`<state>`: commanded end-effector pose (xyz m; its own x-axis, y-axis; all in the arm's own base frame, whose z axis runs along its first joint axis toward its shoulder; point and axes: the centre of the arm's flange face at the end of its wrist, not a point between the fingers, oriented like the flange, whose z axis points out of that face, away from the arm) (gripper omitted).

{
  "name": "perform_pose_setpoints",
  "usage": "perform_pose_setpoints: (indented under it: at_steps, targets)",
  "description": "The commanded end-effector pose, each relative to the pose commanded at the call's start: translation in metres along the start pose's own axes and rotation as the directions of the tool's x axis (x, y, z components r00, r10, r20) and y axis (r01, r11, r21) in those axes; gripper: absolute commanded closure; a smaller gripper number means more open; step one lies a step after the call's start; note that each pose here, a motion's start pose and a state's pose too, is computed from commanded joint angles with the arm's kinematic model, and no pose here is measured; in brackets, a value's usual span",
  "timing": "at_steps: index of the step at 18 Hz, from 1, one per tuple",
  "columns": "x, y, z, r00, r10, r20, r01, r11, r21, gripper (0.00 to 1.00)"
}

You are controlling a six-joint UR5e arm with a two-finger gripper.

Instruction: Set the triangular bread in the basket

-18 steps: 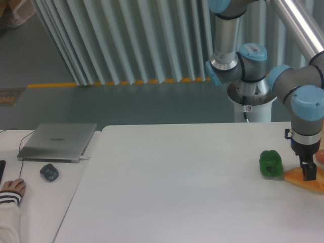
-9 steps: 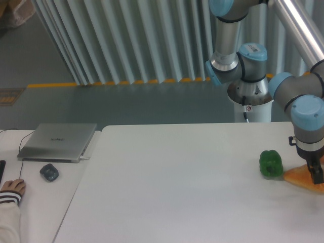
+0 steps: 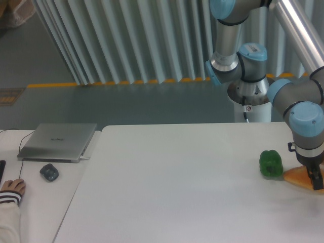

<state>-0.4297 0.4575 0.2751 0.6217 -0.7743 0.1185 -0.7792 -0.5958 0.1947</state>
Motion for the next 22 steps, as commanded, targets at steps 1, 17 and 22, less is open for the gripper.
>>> perform_pose_setpoints:
  at_steps: [1, 17, 22]
  targets:
    - [0.0, 0.0, 0.001, 1.0, 0.002, -0.002, -0.002, 1.0, -0.001, 0.09]
    - [0.006, 0.017, -0.026, 0.997, -0.058, 0.044, 0.058, 0.998, -0.009, 0.93]
    - [0.028, 0.052, -0.061, 0.985, -0.14, 0.105, 0.128, 0.985, 0.115, 1.0]
